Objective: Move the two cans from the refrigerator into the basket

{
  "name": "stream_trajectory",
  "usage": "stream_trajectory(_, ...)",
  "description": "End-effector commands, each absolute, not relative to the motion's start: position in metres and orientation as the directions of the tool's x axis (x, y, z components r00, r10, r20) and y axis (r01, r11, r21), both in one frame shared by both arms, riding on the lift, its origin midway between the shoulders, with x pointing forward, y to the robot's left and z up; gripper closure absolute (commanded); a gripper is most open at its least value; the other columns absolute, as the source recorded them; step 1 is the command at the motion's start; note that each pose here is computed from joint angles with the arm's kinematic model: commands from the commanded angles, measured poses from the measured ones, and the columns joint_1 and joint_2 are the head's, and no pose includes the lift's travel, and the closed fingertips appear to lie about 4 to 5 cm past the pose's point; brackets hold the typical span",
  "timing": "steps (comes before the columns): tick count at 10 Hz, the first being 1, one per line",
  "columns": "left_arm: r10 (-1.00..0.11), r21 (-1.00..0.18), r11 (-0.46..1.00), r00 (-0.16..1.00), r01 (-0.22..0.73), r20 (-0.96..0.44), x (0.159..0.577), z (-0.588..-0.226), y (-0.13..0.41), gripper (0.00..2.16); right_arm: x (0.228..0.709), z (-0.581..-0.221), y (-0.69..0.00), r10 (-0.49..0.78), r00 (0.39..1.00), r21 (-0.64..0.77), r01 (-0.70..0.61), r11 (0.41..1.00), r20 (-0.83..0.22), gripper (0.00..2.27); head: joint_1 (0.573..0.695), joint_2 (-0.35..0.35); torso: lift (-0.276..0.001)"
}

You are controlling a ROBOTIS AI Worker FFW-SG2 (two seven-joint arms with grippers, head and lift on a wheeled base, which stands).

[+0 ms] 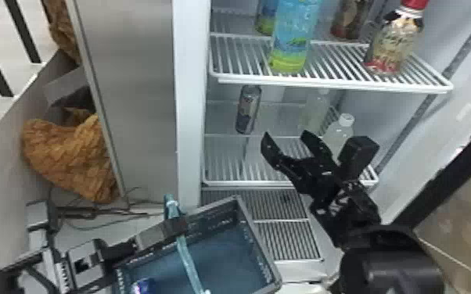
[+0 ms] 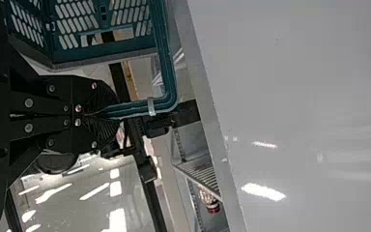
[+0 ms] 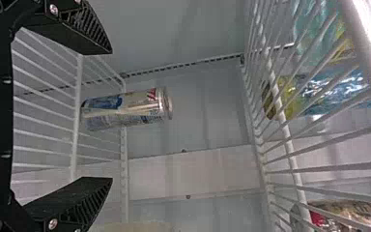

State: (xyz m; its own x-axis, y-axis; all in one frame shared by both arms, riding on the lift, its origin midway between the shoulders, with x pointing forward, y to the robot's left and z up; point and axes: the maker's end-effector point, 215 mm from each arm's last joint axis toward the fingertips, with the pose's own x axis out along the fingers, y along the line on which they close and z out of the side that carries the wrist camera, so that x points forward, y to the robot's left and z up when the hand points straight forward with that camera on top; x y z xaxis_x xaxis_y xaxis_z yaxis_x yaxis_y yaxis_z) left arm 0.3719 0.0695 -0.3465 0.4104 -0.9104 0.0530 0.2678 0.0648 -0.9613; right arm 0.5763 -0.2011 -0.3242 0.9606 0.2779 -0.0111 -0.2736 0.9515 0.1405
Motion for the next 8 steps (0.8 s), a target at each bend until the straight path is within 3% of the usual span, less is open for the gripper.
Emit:
stream_trajectory(1, -0.910, -0.961, 0.066, 0.411, 0.270, 0.052, 0.373, -0.346, 0.070, 1.21, 0.593, -0.328, -0.195, 0.278, 0.960, 0.140, -0.273, 0.952, -0.015, 0.10, 0.695, -0.154, -0.219)
stream_trajectory(8, -0.912, -0.961, 0.069, 0.408, 0.266, 0.048, 0.372, -0.347, 0.069, 1.21, 0.646, -0.330, -0.176, 0.265, 0.963, 0.095, -0.260, 0.961, -0.049, 0.10, 0.695, -0.122, -0.219)
